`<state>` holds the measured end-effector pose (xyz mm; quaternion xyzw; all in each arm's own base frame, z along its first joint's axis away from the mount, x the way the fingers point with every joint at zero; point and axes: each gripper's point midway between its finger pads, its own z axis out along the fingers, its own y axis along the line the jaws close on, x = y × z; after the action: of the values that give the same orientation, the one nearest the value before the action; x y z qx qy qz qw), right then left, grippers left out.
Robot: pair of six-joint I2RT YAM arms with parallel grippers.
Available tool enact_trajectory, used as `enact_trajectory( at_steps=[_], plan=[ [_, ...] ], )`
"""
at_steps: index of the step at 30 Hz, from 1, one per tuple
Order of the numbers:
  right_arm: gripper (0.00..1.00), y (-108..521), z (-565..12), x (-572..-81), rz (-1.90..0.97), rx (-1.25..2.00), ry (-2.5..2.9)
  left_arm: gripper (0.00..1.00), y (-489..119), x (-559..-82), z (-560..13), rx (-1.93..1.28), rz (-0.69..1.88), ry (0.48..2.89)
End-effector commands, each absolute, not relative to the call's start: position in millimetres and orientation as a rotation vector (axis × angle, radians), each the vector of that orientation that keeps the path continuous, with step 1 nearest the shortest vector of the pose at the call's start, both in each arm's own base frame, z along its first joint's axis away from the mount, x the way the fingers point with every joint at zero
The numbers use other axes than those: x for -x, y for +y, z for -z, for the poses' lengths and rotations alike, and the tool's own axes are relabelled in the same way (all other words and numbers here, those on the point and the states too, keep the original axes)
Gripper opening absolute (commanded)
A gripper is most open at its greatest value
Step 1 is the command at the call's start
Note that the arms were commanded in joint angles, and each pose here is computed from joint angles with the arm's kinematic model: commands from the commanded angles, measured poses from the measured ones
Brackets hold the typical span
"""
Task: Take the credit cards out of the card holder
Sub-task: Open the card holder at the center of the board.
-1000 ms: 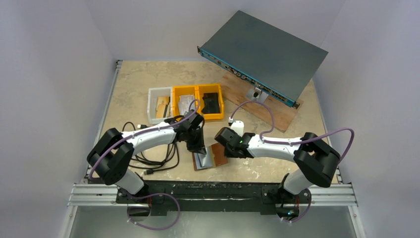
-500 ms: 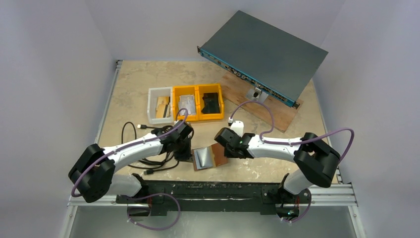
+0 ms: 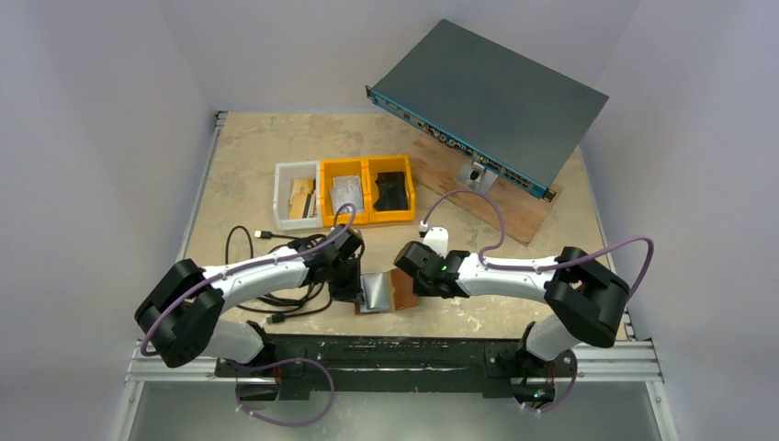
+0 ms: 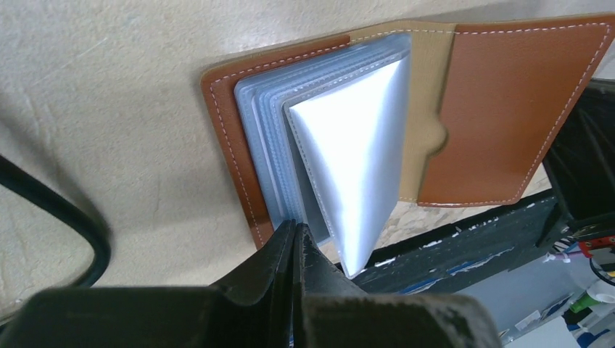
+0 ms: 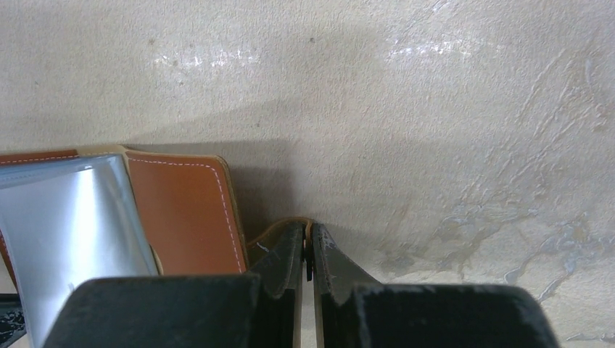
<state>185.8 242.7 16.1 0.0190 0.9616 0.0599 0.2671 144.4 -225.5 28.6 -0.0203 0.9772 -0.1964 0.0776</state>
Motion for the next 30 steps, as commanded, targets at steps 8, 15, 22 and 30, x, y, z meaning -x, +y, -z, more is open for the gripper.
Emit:
enact_trajectory(
  at_steps=[8,15,22,30],
  plan=[
    [0.0,244.4,-3.1,-171.4,-0.123,-0.033,2.65,0.0,-254.9,-161.7,-49.5,0.011,0.709,2.866],
    [0.0,245.9,-2.4,-169.3,-0.129,-0.025,2.653,0.0,-260.6,-166.8,-52.4,-0.009,0.7,2.87],
    [0.15,246.3,-17.9,-167.1,-0.184,-0.028,2.641,0.0,-258.1,-168.2,-46.9,-0.012,0.645,2.89],
    [0.48,247.4,-72.4,-180.7,-0.259,-0.058,2.528,0.0,-260.5,-173.1,-43.5,-0.027,0.615,2.895]
  ],
)
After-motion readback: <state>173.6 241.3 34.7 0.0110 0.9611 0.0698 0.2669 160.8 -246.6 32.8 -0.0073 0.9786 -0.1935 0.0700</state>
